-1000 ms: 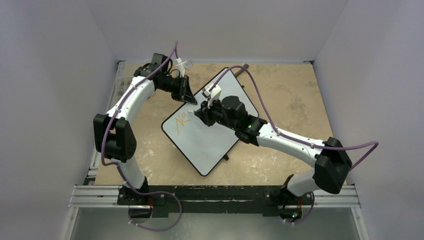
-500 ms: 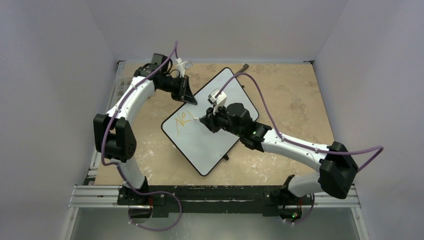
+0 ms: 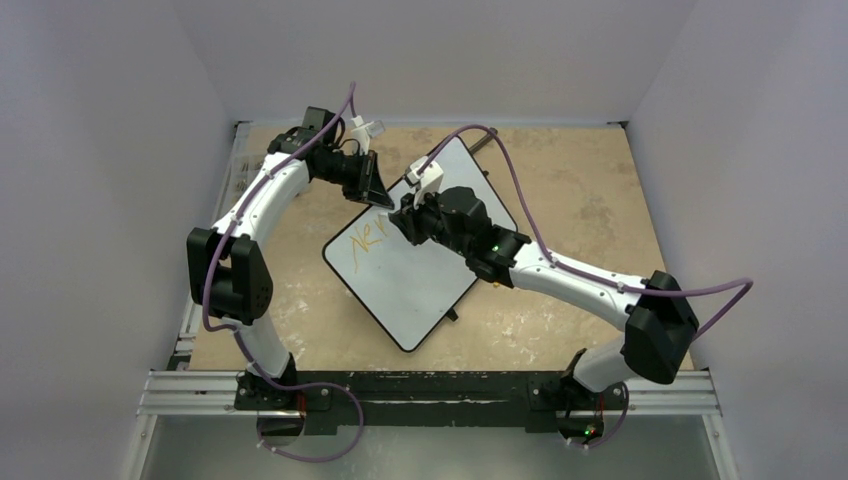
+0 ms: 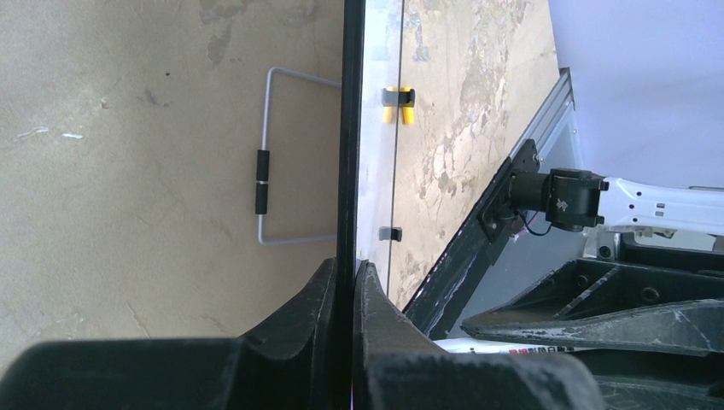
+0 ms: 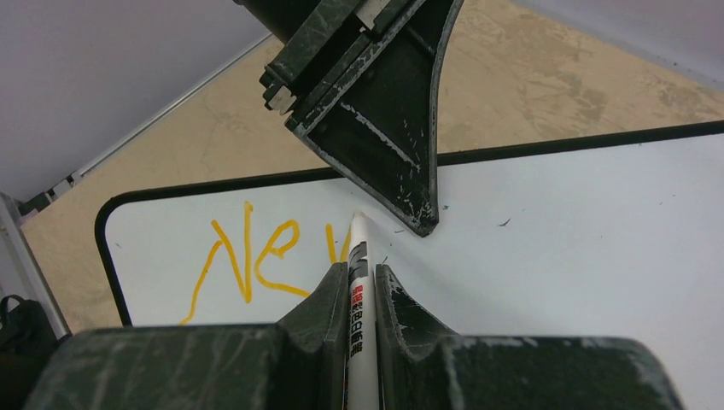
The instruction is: Write a sentence on the whiteboard
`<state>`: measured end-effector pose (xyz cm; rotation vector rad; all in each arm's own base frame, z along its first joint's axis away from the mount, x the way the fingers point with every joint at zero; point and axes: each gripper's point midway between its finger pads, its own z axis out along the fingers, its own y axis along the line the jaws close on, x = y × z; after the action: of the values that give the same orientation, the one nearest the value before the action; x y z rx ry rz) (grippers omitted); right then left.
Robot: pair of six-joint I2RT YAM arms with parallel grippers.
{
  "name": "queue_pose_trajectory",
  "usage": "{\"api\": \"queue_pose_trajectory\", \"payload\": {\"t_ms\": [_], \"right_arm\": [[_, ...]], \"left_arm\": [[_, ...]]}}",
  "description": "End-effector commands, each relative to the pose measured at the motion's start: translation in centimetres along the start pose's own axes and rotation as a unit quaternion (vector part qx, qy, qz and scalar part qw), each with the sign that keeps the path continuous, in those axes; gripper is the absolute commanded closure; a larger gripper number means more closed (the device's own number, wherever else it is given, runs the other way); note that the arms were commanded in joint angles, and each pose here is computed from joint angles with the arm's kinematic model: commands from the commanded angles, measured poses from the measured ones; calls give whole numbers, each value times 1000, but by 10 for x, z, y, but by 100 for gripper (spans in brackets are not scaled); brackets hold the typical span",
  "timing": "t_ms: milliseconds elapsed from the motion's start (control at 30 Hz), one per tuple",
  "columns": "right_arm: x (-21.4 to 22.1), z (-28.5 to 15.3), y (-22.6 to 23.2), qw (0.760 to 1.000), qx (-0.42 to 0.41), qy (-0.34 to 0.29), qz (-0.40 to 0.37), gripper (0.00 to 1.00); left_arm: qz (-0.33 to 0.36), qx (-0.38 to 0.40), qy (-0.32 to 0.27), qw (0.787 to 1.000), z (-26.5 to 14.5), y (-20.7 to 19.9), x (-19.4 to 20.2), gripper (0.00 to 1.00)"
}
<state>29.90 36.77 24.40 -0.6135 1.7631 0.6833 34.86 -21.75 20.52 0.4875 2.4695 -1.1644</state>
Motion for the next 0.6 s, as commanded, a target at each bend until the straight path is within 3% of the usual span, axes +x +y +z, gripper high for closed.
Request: {"api": "queue_pose_trajectory", "payload": {"t_ms": [0, 567], "right_arm": [[-3, 6, -10, 1000, 26, 7, -12, 100], [43, -24, -21, 998, 39, 42, 7, 100]], "left_arm": [[31, -45, -31, 998, -14, 3, -11, 100], [34, -47, -34, 998, -16, 2, -13, 100]]}}
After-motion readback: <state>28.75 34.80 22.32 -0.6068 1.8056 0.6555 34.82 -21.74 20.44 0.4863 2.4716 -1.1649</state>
